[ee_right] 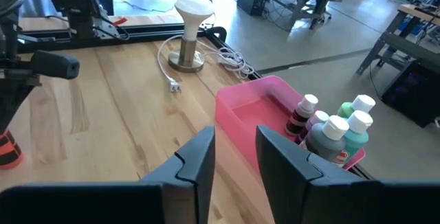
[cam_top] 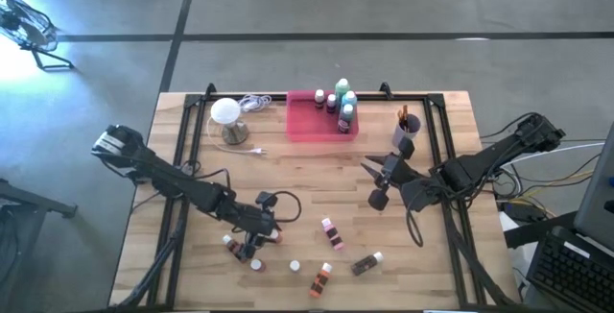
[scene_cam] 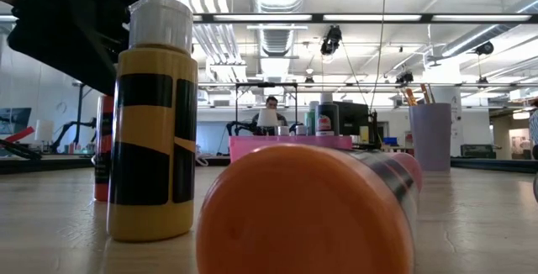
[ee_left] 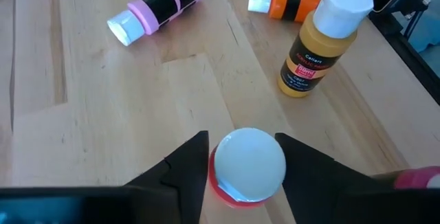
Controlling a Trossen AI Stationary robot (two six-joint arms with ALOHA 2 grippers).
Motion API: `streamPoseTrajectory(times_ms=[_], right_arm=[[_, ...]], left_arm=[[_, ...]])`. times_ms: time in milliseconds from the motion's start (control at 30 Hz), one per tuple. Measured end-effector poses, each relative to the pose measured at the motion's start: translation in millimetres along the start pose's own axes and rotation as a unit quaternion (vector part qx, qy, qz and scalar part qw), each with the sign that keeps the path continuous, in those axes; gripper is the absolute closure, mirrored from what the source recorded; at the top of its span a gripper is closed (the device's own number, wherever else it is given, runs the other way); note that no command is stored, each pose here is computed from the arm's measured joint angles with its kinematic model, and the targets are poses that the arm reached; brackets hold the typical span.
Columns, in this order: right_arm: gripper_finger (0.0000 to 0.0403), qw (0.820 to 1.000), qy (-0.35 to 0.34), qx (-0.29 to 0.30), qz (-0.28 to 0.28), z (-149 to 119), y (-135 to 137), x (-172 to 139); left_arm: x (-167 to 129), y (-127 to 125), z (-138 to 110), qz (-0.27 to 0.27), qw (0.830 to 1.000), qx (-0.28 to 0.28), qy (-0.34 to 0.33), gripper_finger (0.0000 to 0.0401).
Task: Pick & Place Paint Supplies
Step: Put the red black paint bottle into the pink bin
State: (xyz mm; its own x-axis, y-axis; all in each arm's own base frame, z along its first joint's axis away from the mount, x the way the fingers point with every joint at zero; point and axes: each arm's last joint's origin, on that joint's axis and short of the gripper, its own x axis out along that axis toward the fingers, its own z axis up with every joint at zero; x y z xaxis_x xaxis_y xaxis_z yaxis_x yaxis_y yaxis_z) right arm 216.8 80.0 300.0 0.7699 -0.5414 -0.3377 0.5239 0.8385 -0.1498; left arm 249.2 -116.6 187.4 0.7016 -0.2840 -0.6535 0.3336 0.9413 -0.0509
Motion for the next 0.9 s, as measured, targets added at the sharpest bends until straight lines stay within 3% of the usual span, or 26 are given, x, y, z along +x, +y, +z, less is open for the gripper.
streamPoseTrajectory(times_ms=[200,600,900], right_arm=[[0.0311,1.0,0.0,0.0,0.0,0.0,0.0,0.0],[0.0361,1.0,0.0,-0.001,-0.001,-0.1,-0.3,0.4],[0.0367,1.0,0.001,-0.002,-0.003,0.1,-0.9,1.0]], left_arm=[[-0.4,0.7,0.8,0.001,1.0,0.003,-0.003,0.028],[-6.1,4.1,3.4,0.015,1.0,0.016,-0.009,0.0278],[-17.2,31.6,24.9,0.062,0.997,0.016,-0.041,0.0279]])
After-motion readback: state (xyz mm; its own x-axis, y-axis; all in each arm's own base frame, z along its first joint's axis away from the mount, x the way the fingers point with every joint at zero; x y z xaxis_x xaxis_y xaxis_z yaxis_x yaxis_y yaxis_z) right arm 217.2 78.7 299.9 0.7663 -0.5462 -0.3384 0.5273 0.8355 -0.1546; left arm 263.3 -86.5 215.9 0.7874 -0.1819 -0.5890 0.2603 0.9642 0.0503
